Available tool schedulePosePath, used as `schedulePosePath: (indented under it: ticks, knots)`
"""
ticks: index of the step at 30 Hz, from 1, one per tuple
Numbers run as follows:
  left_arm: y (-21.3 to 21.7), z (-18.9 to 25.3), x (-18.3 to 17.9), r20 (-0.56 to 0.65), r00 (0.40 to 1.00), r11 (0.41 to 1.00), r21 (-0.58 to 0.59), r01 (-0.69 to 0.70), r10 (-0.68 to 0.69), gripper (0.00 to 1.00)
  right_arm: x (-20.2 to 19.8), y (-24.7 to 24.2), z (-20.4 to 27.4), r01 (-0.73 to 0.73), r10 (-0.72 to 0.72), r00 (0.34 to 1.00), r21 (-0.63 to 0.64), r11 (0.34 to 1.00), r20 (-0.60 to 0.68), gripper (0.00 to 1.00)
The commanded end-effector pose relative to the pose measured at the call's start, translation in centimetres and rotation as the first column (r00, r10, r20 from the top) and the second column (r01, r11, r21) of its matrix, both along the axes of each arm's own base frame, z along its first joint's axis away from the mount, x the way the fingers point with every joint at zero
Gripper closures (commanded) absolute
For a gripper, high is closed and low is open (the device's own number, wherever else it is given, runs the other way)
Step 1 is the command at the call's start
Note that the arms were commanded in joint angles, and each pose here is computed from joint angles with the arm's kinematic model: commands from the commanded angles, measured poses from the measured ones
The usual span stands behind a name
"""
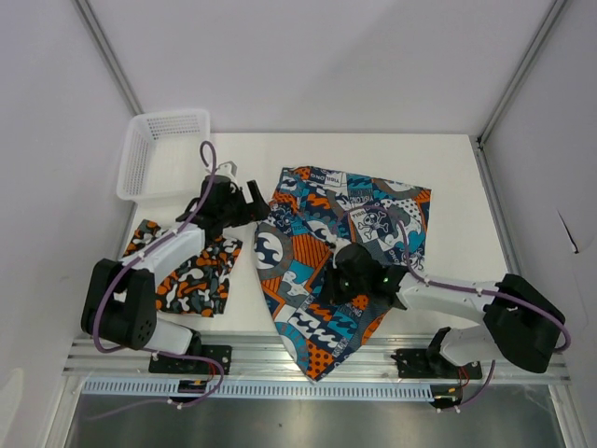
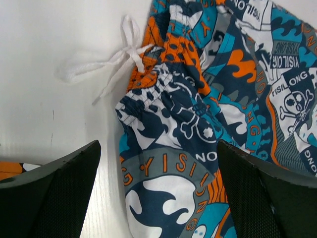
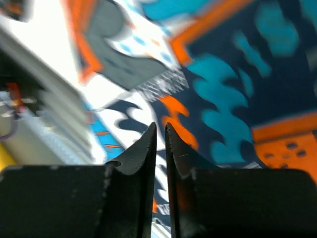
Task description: Fold and stack the shorts
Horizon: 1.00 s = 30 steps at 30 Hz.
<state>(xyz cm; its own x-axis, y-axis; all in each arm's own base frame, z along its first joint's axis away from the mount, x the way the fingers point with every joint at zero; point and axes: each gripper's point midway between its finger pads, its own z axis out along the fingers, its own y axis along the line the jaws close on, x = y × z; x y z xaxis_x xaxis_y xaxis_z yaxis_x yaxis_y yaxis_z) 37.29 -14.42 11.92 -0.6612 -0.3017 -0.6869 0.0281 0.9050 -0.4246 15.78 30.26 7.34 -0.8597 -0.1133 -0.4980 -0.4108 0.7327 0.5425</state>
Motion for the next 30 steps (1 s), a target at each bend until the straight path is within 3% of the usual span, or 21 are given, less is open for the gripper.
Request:
schedulePosePath:
  ticks: [1, 12, 18, 28, 30]
  knots:
    - [-0.5, 0.0, -1.0, 0.004, 1.000, 0.999, -0.036, 0.018, -0.018, 0.01, -0.5, -2.7, -4.2, 0.116, -0.123, 0.991, -0.138, 0.984, -0.045, 0.87]
    - [0.2, -1.0, -3.4, 0.013, 1.000, 0.999, -0.045, 0.014, -0.014, 0.01, 1.9, -10.7, -6.4, 0.370, -0.388, 0.922, -0.334, 0.867, 0.015, 0.93]
    - [-0.1, -2.1, -3.6, 0.015, 1.000, 0.998, -0.064, 0.026, -0.025, 0.01, 2.2, -13.8, -6.4, 0.429, -0.447, 0.893, -0.394, 0.813, 0.050, 0.93]
    - [-1.5, -3.3, -3.0, 0.010, 0.996, 0.991, -0.096, 0.088, -0.088, 0.01, 1.7, -15.4, -5.1, 0.463, -0.472, 0.878, -0.405, 0.788, 0.086, 0.94]
    - [-1.7, -3.5, -2.9, 0.012, 0.995, 0.990, -0.101, 0.095, -0.094, 0.01, 1.7, -15.0, -4.3, 0.464, -0.465, 0.880, -0.376, 0.802, 0.094, 0.89]
